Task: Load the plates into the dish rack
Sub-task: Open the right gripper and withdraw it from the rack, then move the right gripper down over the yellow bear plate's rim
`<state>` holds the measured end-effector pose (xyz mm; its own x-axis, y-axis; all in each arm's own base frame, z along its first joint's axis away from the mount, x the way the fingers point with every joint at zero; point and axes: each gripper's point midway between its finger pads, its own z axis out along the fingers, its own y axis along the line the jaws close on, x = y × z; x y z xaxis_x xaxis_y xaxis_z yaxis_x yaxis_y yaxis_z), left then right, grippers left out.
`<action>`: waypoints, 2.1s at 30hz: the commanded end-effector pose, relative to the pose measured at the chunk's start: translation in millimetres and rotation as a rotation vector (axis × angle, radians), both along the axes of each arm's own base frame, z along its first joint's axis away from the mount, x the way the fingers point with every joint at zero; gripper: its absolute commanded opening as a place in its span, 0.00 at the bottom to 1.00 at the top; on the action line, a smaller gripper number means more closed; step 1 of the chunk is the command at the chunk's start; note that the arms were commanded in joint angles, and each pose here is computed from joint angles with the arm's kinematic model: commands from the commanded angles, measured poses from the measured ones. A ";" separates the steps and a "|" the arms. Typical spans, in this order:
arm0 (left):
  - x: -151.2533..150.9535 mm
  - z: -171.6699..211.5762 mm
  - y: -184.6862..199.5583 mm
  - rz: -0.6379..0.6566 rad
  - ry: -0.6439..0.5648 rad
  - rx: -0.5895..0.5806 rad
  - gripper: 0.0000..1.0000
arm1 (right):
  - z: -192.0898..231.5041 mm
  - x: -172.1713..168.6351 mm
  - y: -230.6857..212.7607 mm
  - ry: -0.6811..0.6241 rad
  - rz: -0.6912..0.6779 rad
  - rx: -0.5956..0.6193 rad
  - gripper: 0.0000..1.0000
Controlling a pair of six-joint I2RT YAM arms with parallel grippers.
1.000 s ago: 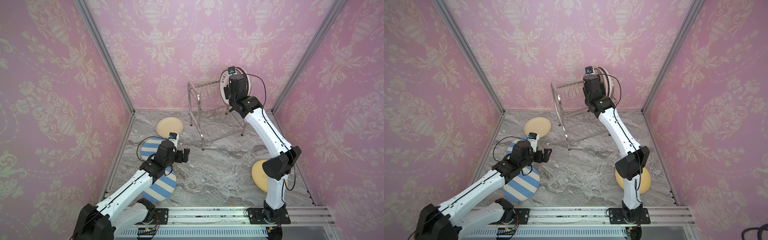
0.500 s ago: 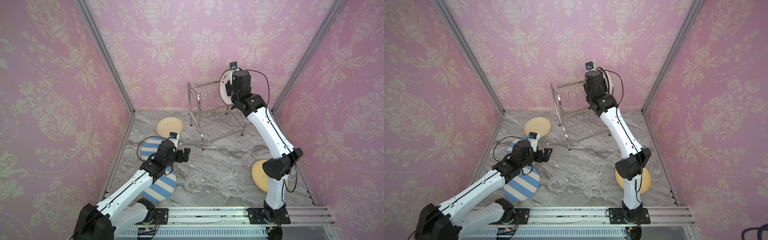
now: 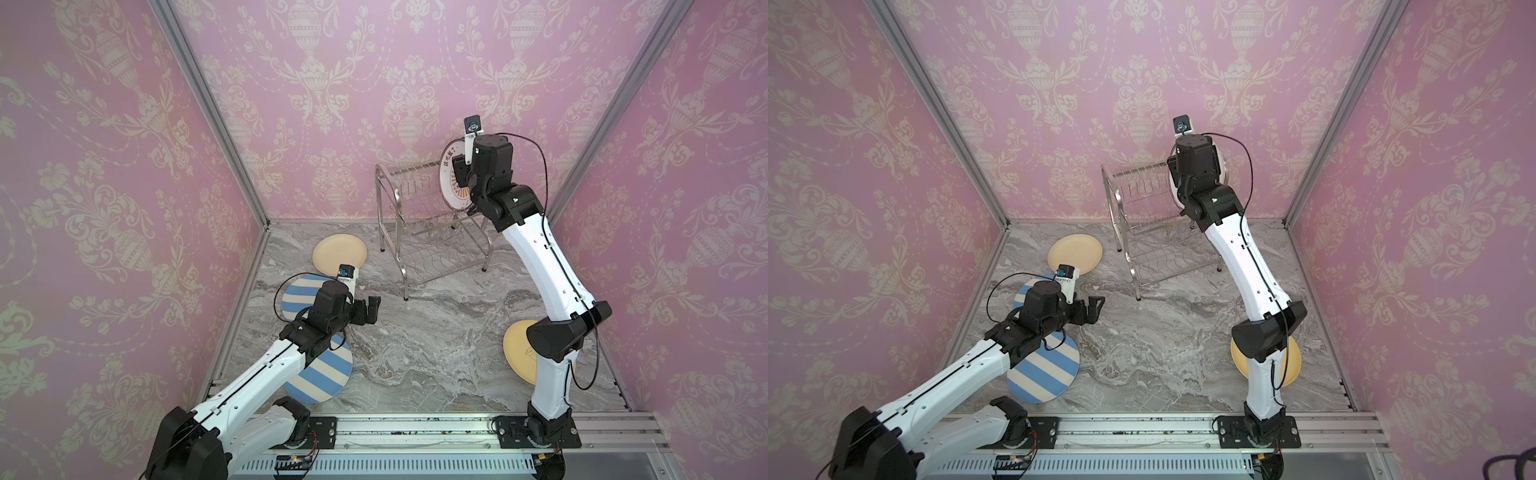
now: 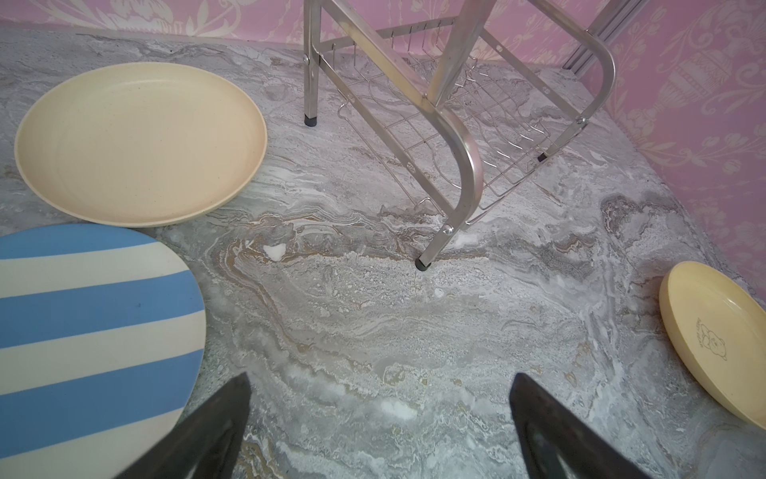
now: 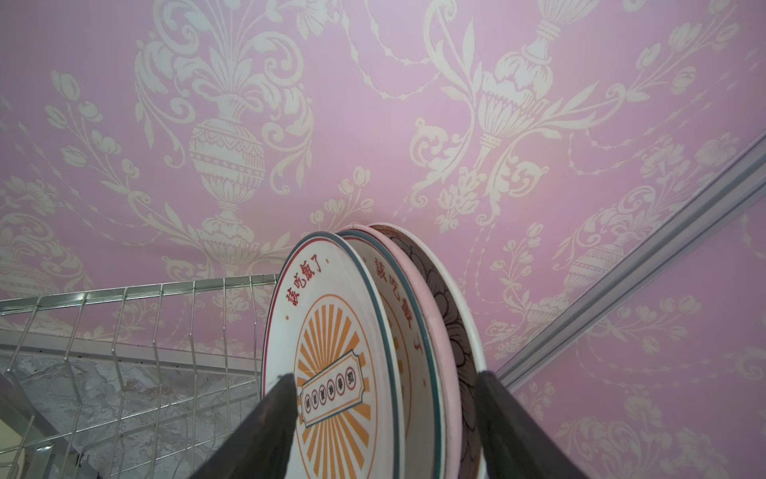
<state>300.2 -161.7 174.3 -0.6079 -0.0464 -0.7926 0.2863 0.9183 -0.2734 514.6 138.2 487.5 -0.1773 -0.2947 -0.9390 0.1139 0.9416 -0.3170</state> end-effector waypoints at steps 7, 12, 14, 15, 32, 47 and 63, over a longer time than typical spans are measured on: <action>7.9 24.3 5.5 0.006 -0.065 0.031 0.99 | 29.7 -76.1 -13.5 0.008 0.101 0.153 0.78; 10.1 28.1 2.5 0.001 -0.072 0.010 0.99 | 5.5 -131.0 -36.1 0.080 0.096 0.237 0.80; 10.2 26.0 2.6 0.000 -0.065 0.014 0.99 | -25.8 -154.4 -48.2 0.166 0.060 0.266 0.83; 9.8 25.7 2.6 -0.002 -0.065 0.016 0.99 | -42.8 -162.6 -53.5 0.212 0.036 0.277 0.84; 5.6 11.6 -12.8 -0.068 -0.022 -0.034 0.99 | -350.9 -277.6 -87.4 0.890 -0.325 0.622 0.89; -0.4 -1.7 -13.7 -0.065 0.012 -0.068 0.99 | -426.3 -294.3 -97.1 0.970 -0.426 0.698 0.91; -2.8 -10.6 -12.8 -0.060 0.039 -0.064 0.99 | -452.2 -300.4 -97.3 1.037 -0.442 0.689 0.91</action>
<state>299.4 -175.3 166.9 -0.6219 -0.0465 -0.7817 0.3386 0.8841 -0.3220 217.1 40.5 43.1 -0.8556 0.4442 -0.2658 0.4382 0.8949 0.0847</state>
